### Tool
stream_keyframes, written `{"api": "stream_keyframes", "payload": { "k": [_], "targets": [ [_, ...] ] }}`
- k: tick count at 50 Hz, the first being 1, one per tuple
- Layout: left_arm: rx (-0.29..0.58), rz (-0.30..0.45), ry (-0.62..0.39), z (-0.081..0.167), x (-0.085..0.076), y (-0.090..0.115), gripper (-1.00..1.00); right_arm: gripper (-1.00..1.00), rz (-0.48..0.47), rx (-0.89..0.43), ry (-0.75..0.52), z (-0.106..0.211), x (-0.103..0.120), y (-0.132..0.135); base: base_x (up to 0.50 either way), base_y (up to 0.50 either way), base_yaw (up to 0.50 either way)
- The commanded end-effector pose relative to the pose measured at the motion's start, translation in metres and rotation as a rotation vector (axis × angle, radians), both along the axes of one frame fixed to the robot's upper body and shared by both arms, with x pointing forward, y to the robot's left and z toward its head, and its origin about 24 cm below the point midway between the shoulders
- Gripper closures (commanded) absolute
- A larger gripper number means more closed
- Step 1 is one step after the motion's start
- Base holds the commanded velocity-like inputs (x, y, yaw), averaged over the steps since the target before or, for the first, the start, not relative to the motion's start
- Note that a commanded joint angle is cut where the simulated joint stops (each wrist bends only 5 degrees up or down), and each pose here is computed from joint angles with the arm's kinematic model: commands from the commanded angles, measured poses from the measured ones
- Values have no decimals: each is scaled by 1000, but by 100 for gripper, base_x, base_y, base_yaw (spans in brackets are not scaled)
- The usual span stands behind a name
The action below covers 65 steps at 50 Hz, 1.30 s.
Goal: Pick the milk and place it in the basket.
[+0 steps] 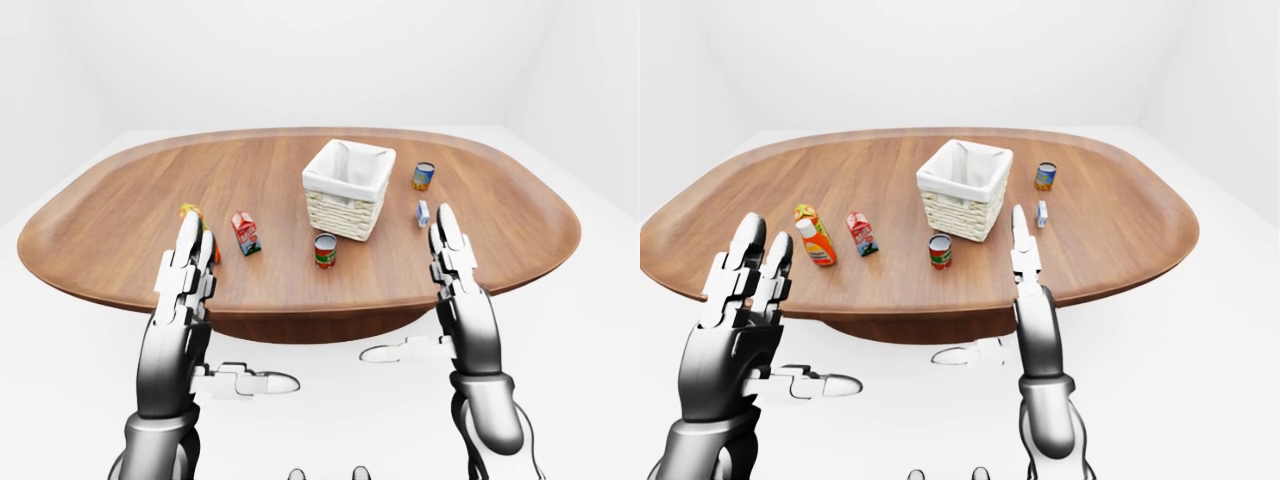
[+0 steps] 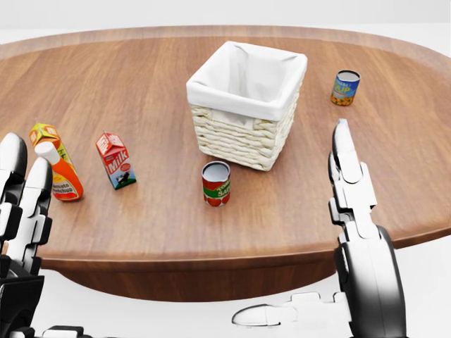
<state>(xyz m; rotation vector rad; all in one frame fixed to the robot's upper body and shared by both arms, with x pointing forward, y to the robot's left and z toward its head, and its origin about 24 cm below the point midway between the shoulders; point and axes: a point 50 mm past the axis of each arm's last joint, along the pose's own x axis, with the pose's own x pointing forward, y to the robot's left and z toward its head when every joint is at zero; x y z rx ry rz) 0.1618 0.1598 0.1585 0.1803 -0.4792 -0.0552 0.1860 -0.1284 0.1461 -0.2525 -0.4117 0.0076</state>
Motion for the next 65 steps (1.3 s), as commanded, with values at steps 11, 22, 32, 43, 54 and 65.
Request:
{"api": "stream_keyframes", "payload": {
  "k": [11, 22, 32, 43, 54, 65],
  "targets": [
    [-1, -17, -3, 1, -5, -2, -100, -100, 8, 10, -14, 3, -5, 1, 33, 0, 0],
    [0, -23, -1, 1, -6, -3, -100, -100, 10, 8, -20, 5, -6, 2, 30, 0, 0],
    [17, -14, -10, 0, -6, -5, -100, -100, 12, 0, -25, 6, -8, 2, 26, 0, 0],
    [21, -14, -16, -1, -5, -5, -100, -100, 14, 1, -24, 6, -9, 3, 26, 0, 0],
    [19, -14, -18, 0, -6, -5, -100, -100, 15, 2, -25, 6, -9, 3, 26, 0, 0],
    [14, -25, -10, -1, -7, -6, -100, -100, 19, -1, -23, 6, -10, 4, 26, 0, 0]
  ]
}}
